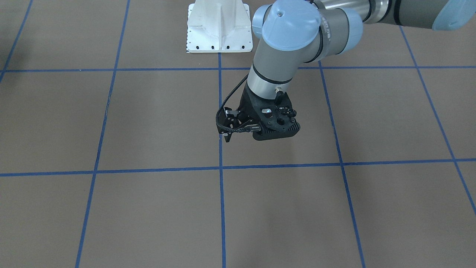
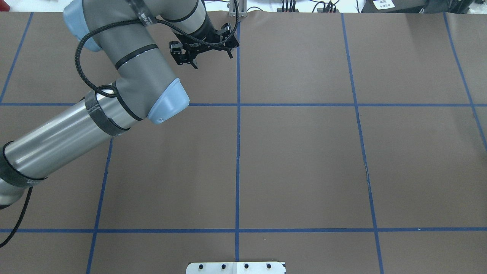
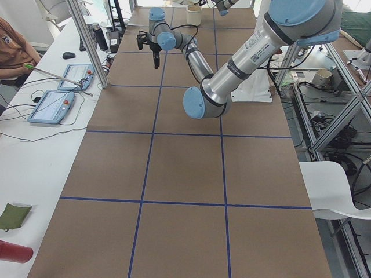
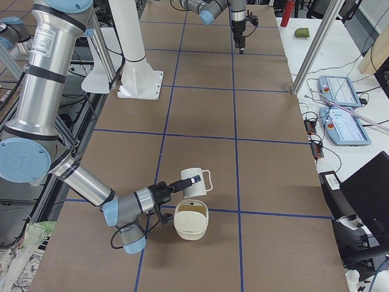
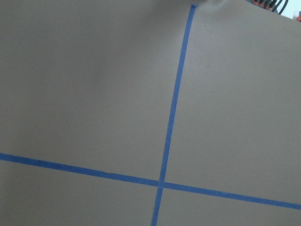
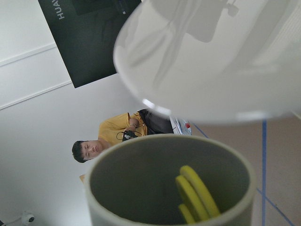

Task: Left arm hands cup to right arm to dump lemon

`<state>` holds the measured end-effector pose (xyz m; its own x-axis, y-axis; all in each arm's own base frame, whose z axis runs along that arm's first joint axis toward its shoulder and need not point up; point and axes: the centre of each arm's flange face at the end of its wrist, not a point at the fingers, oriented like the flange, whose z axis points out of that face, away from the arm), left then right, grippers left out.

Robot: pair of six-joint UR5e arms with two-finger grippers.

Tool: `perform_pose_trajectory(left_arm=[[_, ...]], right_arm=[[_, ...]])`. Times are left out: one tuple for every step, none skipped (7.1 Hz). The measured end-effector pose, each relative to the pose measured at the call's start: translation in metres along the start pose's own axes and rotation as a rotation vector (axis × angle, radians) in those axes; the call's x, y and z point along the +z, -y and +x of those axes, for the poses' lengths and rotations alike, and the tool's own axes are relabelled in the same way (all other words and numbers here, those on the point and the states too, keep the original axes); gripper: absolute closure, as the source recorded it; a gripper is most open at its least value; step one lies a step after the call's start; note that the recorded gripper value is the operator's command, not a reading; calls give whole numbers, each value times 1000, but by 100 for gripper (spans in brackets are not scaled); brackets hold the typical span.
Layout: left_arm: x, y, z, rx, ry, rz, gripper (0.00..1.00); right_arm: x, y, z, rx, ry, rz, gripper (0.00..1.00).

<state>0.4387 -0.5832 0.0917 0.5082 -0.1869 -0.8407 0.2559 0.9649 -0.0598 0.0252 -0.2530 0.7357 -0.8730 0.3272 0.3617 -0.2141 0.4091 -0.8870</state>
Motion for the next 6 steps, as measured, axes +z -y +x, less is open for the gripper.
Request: perform_pose_trajectory(left_arm=[[1, -1, 0, 1, 3, 6, 0], [4, -3, 1, 4, 7, 12, 0], [6, -4, 1, 6, 9, 15, 0], [7, -6, 2, 7, 11, 16, 0], [9, -7, 3, 9, 12, 16, 0], [10, -10, 4, 12, 12, 14, 0]], right_arm=[[0, -1, -1, 41, 7, -10, 90], [1, -1, -1, 78, 11, -15, 90], [2, -1, -2, 110, 14, -18, 90], [2, -1, -2, 135, 22, -16, 89], [2, 0, -4, 153, 43, -8, 87], [0, 1, -7, 165, 67, 2, 83]])
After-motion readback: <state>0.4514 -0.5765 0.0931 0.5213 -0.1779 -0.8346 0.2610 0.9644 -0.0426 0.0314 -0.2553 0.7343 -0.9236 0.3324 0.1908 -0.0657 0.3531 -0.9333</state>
